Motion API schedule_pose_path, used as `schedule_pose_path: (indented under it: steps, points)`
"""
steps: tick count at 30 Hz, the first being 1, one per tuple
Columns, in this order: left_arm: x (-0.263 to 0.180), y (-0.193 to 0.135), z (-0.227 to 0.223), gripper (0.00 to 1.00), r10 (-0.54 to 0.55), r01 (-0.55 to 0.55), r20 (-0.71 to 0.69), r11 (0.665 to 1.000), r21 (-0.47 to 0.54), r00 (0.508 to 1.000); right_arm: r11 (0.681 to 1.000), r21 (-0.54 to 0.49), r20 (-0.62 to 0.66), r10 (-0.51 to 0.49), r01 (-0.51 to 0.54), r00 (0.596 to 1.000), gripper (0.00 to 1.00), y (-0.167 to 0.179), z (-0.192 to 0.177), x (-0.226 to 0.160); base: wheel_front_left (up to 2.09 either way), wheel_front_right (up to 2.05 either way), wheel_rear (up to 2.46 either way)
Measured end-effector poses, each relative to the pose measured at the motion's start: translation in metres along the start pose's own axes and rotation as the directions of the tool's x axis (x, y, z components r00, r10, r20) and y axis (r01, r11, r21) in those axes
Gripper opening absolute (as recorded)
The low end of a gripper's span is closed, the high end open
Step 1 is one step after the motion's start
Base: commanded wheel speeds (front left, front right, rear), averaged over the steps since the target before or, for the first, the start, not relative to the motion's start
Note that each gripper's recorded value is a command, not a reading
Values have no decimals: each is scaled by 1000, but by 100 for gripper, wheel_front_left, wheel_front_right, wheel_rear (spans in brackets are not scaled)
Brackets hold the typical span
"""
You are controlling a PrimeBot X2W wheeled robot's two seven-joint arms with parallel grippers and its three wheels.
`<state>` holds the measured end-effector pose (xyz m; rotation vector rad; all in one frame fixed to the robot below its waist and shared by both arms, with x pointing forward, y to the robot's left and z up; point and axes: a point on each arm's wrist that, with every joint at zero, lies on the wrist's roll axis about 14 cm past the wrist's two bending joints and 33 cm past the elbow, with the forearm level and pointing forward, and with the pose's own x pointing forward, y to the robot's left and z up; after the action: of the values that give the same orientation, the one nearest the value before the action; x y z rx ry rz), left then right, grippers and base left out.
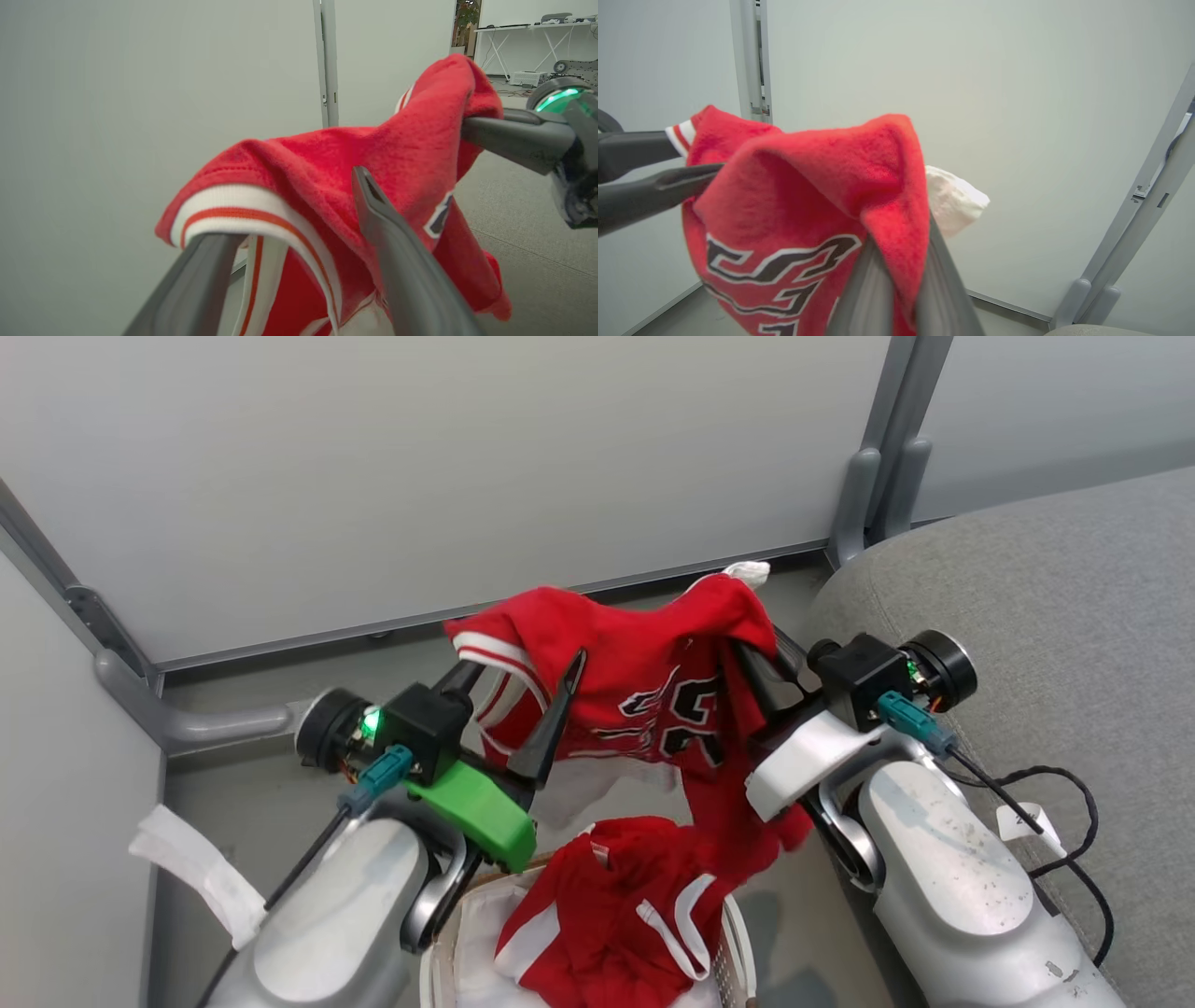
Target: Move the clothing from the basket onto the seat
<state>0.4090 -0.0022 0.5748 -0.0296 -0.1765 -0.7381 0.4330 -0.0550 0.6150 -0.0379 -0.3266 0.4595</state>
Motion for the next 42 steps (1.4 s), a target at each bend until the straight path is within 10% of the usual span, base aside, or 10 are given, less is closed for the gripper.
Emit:
schedule_pose_path:
  steps: [21,42]
  points:
    - [-43,-19,-67,100,110,-131,-134,979,-159,985,981,-54,23,-186,187,982,0,-61,6,-16,0,0,0]
    - [-8,-86,-74,100,-114,89,-118,976,-201,986,891,-179,10,-423,418,906,0,-149,14,-83,0,0,0]
